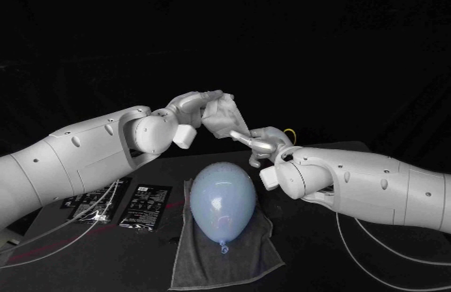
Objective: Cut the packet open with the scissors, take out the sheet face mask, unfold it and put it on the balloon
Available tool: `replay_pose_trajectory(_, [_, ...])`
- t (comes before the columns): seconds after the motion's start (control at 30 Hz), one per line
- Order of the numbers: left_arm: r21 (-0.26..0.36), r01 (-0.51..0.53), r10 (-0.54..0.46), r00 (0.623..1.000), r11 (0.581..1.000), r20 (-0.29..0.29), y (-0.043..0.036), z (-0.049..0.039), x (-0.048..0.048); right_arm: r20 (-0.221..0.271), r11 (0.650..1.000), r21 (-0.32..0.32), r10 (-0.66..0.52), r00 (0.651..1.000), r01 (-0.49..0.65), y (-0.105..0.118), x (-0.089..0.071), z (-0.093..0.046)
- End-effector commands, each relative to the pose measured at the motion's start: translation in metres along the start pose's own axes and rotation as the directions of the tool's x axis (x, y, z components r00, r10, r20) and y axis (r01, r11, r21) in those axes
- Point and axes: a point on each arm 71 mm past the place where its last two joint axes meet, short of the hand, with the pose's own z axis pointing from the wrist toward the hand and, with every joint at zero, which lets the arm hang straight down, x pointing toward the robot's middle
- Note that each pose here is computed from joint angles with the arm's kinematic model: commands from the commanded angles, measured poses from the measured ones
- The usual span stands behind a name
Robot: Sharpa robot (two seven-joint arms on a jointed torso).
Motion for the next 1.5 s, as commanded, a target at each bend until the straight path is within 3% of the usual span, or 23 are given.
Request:
replay_pose_trajectory(0.03, [0.016,0.0,0.001,1.0,1.0,-0.007,-0.0023,0.001,0.0025,0.008,0.998,-0.037,0.049,0.999,-0.049,0.0033,0.0007,0.0009])
replay_pose_trajectory(0.8, [0.013,0.0,0.0,1.0,1.0,-0.018,-0.0015,0.0028,0.0064,0.016,1.0,0.007,-0.001,1.0,0.001,0.0013,0.0032,0.0071])
replay_pose_trajectory(1.5, [0.019,-0.004,0.004,1.0,1.0,-0.009,-0.0023,0.0029,0.0038,0.018,0.997,0.037,-0.067,0.998,0.066,-0.0023,-0.0053,0.0066])
